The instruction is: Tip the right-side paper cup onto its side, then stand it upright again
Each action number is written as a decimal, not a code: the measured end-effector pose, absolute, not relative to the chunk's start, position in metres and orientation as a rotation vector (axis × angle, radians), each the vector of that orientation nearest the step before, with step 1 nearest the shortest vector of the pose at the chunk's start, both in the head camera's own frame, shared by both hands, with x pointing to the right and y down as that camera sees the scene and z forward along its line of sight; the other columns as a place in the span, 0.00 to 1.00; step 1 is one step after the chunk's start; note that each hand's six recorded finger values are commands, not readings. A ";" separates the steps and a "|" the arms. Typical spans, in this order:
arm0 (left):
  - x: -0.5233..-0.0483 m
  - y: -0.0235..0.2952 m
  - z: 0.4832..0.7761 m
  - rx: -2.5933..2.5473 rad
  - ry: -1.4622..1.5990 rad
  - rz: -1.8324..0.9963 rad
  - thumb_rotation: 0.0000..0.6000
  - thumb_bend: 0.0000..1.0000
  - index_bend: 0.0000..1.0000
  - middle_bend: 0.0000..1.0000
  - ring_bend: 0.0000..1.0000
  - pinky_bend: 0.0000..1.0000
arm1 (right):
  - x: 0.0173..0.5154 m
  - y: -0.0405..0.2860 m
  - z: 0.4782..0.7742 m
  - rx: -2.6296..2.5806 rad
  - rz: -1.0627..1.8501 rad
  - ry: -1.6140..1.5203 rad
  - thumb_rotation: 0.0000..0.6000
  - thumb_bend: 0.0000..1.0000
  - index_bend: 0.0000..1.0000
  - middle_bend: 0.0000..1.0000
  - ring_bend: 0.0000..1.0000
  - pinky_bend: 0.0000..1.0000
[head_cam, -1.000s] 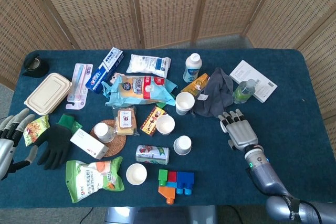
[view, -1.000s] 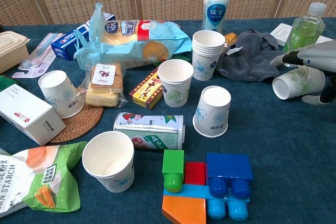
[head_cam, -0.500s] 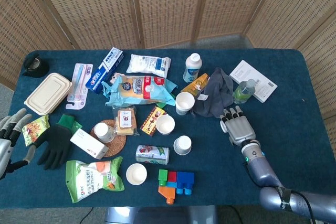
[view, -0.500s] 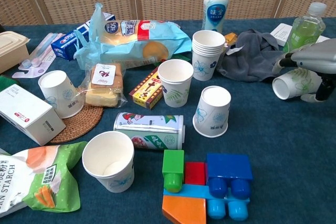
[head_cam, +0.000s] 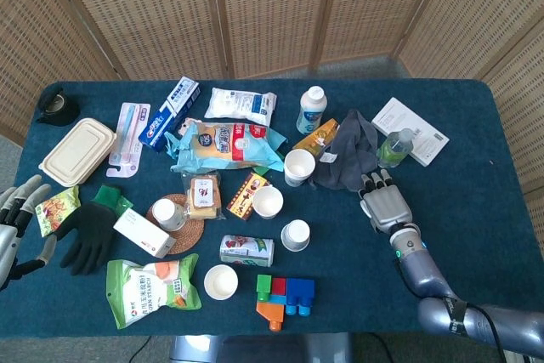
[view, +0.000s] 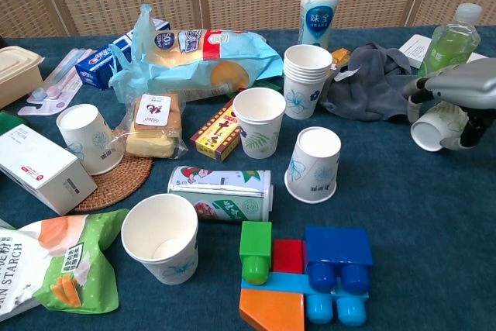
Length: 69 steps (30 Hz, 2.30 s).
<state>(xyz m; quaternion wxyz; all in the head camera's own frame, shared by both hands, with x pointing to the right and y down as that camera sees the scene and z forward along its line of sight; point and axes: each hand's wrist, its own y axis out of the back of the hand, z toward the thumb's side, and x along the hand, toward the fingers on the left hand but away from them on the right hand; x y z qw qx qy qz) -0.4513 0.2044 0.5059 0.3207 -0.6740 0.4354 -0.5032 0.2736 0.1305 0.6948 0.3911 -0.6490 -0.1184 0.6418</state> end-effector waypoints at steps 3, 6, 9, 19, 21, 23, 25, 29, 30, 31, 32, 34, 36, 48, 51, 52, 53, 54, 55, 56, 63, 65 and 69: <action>-0.452 0.204 0.506 -1.772 1.145 -1.324 1.00 0.51 0.00 0.00 0.00 0.02 | 0.272 0.128 0.696 -1.660 1.617 -0.318 1.00 0.41 0.42 0.00 0.00 0.00; -0.452 0.204 0.507 -1.772 1.144 -1.328 1.00 0.51 0.00 0.00 0.00 0.02 | 0.272 0.125 0.696 -1.662 1.605 -0.334 1.00 0.40 0.44 0.00 0.00 0.00; -0.452 0.204 0.507 -1.772 1.146 -1.327 1.00 0.51 0.00 0.00 0.00 0.02 | 0.274 0.124 0.696 -1.670 1.603 -0.349 1.00 0.39 0.44 0.00 0.00 0.00; -0.451 0.204 0.508 -1.781 1.142 -1.318 1.00 0.51 0.00 0.00 0.00 0.02 | 0.275 0.123 0.688 -1.729 1.601 -0.438 1.00 0.38 0.44 0.00 0.00 0.00; -0.451 0.203 0.508 -1.781 1.141 -1.316 1.00 0.51 0.00 0.00 0.00 0.02 | 0.275 0.123 0.686 -1.763 1.601 -0.471 1.00 0.38 0.44 0.00 0.00 0.00; -0.451 0.204 0.508 -1.782 1.141 -1.315 1.00 0.51 0.00 0.00 0.00 0.02 | 0.274 0.123 0.683 -1.819 1.601 -0.521 1.00 0.38 0.43 0.00 0.00 0.00; -0.451 0.204 0.508 -1.783 1.142 -1.313 1.00 0.51 0.00 0.00 0.00 0.02 | 0.274 0.122 0.680 -1.883 1.598 -0.576 1.00 0.38 0.43 0.00 0.00 0.00; -0.451 0.204 0.507 -1.784 1.143 -1.307 1.00 0.51 0.00 0.00 0.00 0.02 | 0.274 0.121 0.672 -2.012 1.588 -0.688 1.00 0.38 0.43 0.00 0.00 0.00; -0.450 0.204 0.507 -1.784 1.143 -1.306 1.00 0.51 0.00 0.00 0.00 0.02 | 0.274 0.120 0.671 -2.043 1.585 -0.714 1.00 0.38 0.43 0.00 0.00 0.00; -0.450 0.204 0.507 -1.784 1.143 -1.306 1.00 0.51 0.00 0.00 0.00 0.03 | 0.273 0.120 0.669 -2.086 1.581 -0.748 1.00 0.37 0.43 0.00 0.00 0.00; -0.450 0.204 0.507 -1.784 1.143 -1.305 1.00 0.51 0.00 0.00 0.00 0.03 | 0.273 0.120 0.668 -2.120 1.578 -0.774 1.00 0.37 0.43 0.00 0.00 0.00; -0.450 0.204 0.507 -1.785 1.142 -1.304 1.00 0.51 0.00 0.00 0.00 0.03 | 0.273 0.120 0.665 -2.199 1.570 -0.836 1.00 0.38 0.43 0.00 0.00 0.00; -0.450 0.204 0.506 -1.783 1.141 -1.303 1.00 0.51 0.00 0.00 0.00 0.03 | 0.273 0.119 0.663 -2.267 1.562 -0.891 1.00 0.37 0.43 0.00 0.00 0.00; -0.447 0.204 0.502 -1.772 1.139 -1.301 1.00 0.51 0.00 0.00 0.00 0.03 | 0.280 0.115 0.661 -2.605 1.495 -1.170 1.00 0.36 0.41 0.00 0.00 0.00; -0.446 0.204 0.502 -1.772 1.137 -1.302 1.00 0.51 0.00 0.00 0.00 0.03 | 0.284 0.114 0.663 -2.639 1.487 -1.196 1.00 0.36 0.41 0.00 0.00 0.00; -0.446 0.204 0.502 -1.771 1.137 -1.302 1.00 0.51 0.00 0.00 0.00 0.03 | 0.286 0.114 0.664 -2.648 1.485 -1.201 1.00 0.36 0.41 0.00 0.00 0.00; -0.446 0.204 0.502 -1.771 1.136 -1.302 1.00 0.51 0.00 0.00 0.00 0.03 | 0.287 0.115 0.665 -2.654 1.483 -1.206 1.00 0.36 0.41 0.00 0.00 0.00; -0.445 0.203 0.502 -1.771 1.135 -1.302 1.00 0.51 0.00 0.00 0.00 0.03 | 0.288 0.115 0.666 -2.661 1.481 -1.211 1.00 0.36 0.41 0.00 0.00 0.00; -0.445 0.203 0.502 -1.771 1.134 -1.302 1.00 0.51 0.00 0.00 0.00 0.03 | 0.289 0.115 0.667 -2.669 1.478 -1.218 1.00 0.36 0.41 0.00 0.00 0.00; -0.445 0.204 0.502 -1.771 1.133 -1.302 1.00 0.51 0.00 0.00 0.00 0.03 | 0.289 0.115 0.668 -2.675 1.476 -1.222 1.00 0.36 0.41 0.00 0.00 0.00; -0.445 0.205 0.500 -1.765 1.132 -1.305 1.00 0.51 0.00 0.00 0.00 0.03 | 0.296 0.118 0.676 -2.708 1.468 -1.253 1.00 0.35 0.36 0.00 0.00 0.00; -0.444 0.205 0.499 -1.764 1.131 -1.303 1.00 0.51 0.00 0.00 0.00 0.03 | 0.299 0.120 0.679 -2.713 1.469 -1.251 1.00 0.36 0.34 0.00 0.00 0.00; -0.442 0.206 0.498 -1.766 1.126 -1.301 1.00 0.51 0.00 0.00 0.00 0.03 | 0.305 0.122 0.683 -2.719 1.470 -1.246 1.00 0.39 0.30 0.00 0.00 0.00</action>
